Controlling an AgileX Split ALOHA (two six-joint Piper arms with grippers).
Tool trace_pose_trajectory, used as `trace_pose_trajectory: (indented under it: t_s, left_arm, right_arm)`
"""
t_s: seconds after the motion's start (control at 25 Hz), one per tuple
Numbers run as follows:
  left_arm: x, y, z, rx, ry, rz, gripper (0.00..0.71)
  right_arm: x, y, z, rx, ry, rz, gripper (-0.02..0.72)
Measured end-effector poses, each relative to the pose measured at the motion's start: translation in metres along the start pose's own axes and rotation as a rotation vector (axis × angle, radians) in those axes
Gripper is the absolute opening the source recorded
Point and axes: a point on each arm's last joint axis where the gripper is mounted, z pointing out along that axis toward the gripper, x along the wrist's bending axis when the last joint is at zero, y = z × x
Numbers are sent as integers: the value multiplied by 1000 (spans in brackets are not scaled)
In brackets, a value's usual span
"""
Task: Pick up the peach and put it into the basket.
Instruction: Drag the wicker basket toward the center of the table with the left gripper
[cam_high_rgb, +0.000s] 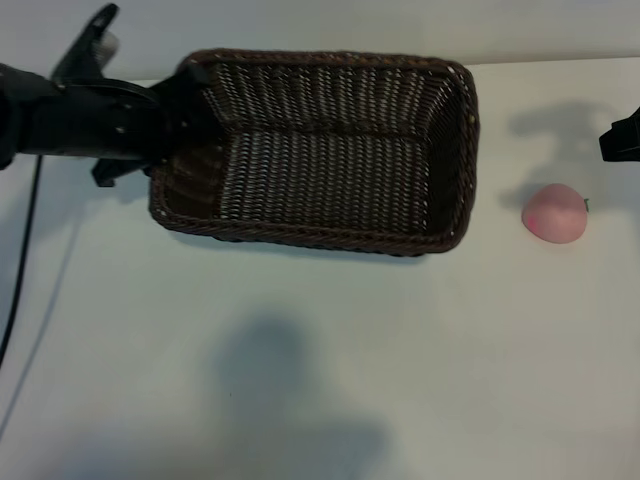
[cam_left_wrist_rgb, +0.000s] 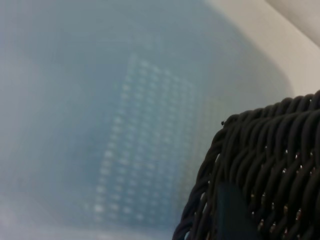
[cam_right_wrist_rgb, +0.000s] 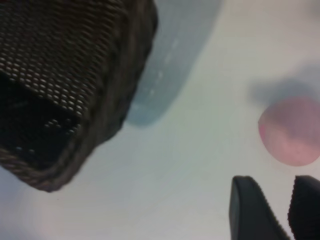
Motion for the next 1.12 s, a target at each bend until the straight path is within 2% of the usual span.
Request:
trace_pose_trajectory:
  t_s: [0.2,0.36,0.64,0.88,1.12]
  left_arm:
    - [2,-15,32,57,24,-23,388]
    - [5,-23,47,57,48,-50,388]
    - [5,-23,51,19,61,-80,388]
    - [12,-28,60,46,81,-117,388]
    - [12,-28,62,59,76,-121,388]
  right_arm:
    - [0,0,0,0,0,0,245]
    - [0,0,0,1,1,0,245]
    - [0,0,0,1,1,0,245]
    - [0,0,0,2,1,0,245]
    - [0,0,0,2,2,0,245]
